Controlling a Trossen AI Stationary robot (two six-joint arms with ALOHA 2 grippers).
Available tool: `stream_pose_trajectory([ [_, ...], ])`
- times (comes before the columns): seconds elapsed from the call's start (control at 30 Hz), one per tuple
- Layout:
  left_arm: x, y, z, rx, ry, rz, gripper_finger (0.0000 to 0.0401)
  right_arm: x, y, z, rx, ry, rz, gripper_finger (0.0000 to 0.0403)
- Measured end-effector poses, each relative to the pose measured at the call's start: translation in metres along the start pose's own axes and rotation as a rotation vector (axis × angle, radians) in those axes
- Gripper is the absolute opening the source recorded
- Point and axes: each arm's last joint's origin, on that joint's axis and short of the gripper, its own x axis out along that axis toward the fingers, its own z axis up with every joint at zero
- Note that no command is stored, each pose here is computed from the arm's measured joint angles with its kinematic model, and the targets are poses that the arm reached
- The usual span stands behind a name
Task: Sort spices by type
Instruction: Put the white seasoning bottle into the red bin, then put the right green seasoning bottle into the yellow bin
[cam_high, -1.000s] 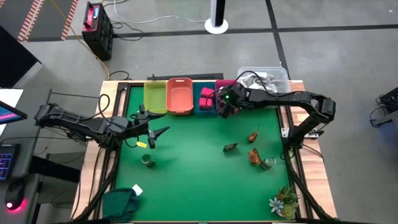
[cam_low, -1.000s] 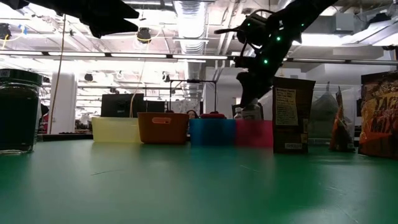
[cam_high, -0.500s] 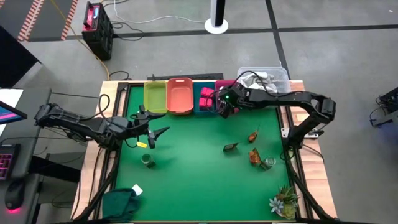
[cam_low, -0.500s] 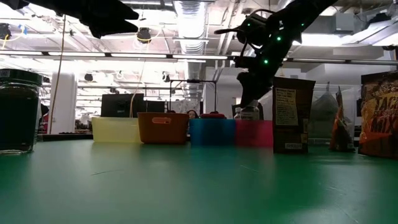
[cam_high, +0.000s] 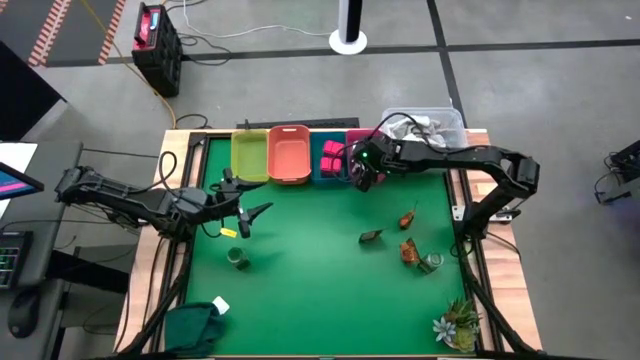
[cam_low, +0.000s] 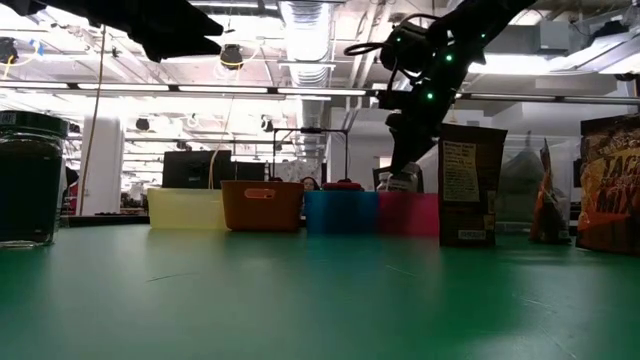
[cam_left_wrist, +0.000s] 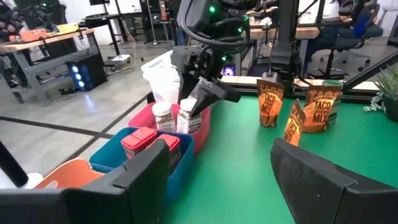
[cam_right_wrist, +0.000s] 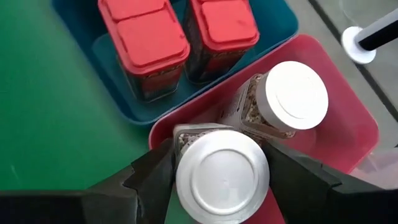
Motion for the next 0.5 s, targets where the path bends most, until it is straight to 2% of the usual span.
stream_pose_trajectory([
  [0.23,0.0,0.0,0.0,-0.002,0.0,0.001,0.0265,-0.0051,-0.0014,0.004,-0.071,0.018,0.015,0.0279],
  [0.5,0.0,0.0001,0.0,-0.003,0.0,0.003,0.0265,-0.0068,-0.0019,0.0037,-0.079,0.034,0.019,0.0344],
])
